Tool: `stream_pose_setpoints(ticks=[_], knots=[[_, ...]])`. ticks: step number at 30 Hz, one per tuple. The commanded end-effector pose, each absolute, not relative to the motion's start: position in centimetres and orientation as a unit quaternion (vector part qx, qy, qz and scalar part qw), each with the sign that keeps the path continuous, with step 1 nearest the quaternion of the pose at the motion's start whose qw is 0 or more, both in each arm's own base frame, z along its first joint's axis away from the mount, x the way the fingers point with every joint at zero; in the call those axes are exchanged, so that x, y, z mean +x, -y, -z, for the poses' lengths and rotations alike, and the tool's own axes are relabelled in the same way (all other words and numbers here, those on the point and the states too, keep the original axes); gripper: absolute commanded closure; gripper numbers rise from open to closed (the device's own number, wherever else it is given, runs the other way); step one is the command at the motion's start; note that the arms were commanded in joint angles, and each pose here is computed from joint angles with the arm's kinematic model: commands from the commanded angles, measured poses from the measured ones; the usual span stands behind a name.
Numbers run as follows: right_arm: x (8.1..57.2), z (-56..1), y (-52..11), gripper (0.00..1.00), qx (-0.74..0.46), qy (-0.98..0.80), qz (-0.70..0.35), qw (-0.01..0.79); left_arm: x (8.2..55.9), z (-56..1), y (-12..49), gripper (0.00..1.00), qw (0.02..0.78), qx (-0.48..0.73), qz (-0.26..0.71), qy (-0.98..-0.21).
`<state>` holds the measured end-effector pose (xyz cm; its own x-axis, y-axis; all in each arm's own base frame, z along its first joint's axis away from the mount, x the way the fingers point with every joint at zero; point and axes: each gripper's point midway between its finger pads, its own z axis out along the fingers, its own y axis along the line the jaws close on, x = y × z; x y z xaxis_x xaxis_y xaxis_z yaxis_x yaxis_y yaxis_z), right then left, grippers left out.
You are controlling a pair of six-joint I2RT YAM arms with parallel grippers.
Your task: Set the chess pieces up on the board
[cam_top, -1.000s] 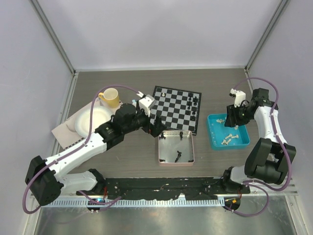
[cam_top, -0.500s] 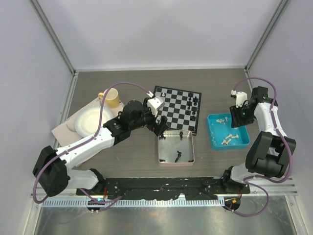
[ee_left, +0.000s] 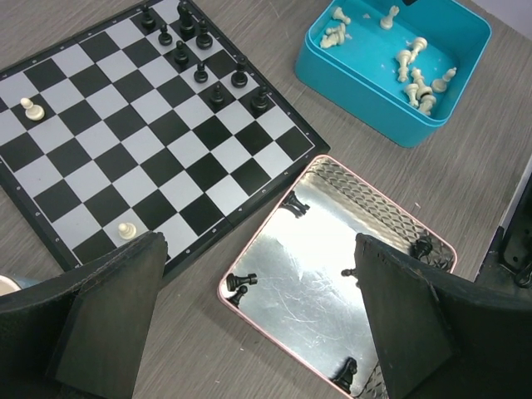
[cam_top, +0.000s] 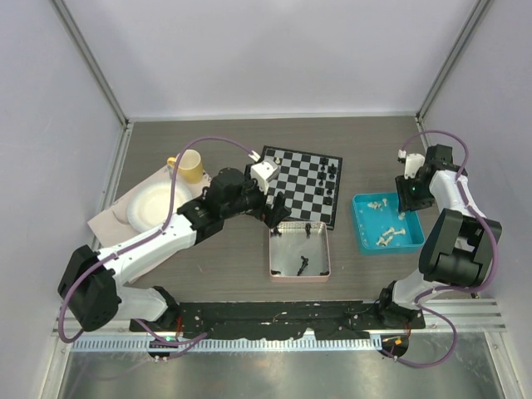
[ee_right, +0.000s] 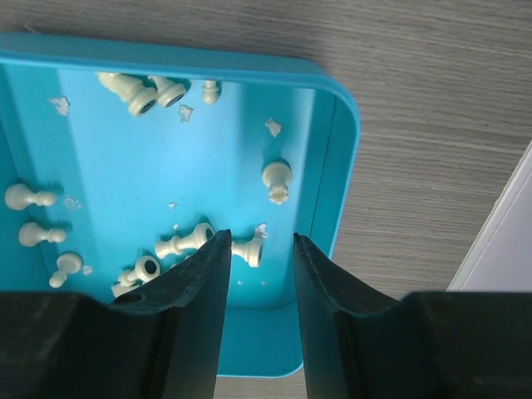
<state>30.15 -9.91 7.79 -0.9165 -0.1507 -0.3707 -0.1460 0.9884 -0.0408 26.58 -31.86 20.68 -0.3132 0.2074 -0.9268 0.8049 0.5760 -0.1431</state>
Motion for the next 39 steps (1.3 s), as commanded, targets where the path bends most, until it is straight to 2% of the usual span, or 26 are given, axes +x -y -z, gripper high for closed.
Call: stream_pose_setpoints(ticks=[1, 7, 21, 28, 36, 39], knots=[[31.8, -8.6, 11.1, 0.6, -0.048, -0.975, 0.032, 0.215, 27.8, -22.8, 32.2, 0.0, 0.504, 0.338, 0.305, -0.734], [31.7, -7.3, 11.1, 0.64, -0.038, -0.978, 0.031, 0.205, 28.1, -23.1, 32.2, 0.0, 0.508, 0.341, 0.299, -0.732], [31.7, -4.3, 11.5, 0.64, -0.027, -0.982, 0.033, 0.181, 27.6, -23.2, 31.5, 0.0, 0.51, 0.333, 0.298, -0.735], [31.7, -3.9, 11.1, 0.76, -0.028, -0.984, 0.019, 0.177, 27.5, -23.7, 31.1, 0.0, 0.516, 0.325, 0.298, -0.734], [31.7, -4.5, 10.6, 0.97, -0.043, -0.983, 0.008, 0.181, 27.4, -24.4, 30.5, 0.0, 0.528, 0.316, 0.294, -0.732], [31.8, -6.1, 10.4, 0.99, -0.061, -0.98, 0.005, 0.19, 27.4, -24.4, 29.6, 0.01, 0.527, 0.313, 0.279, -0.739]])
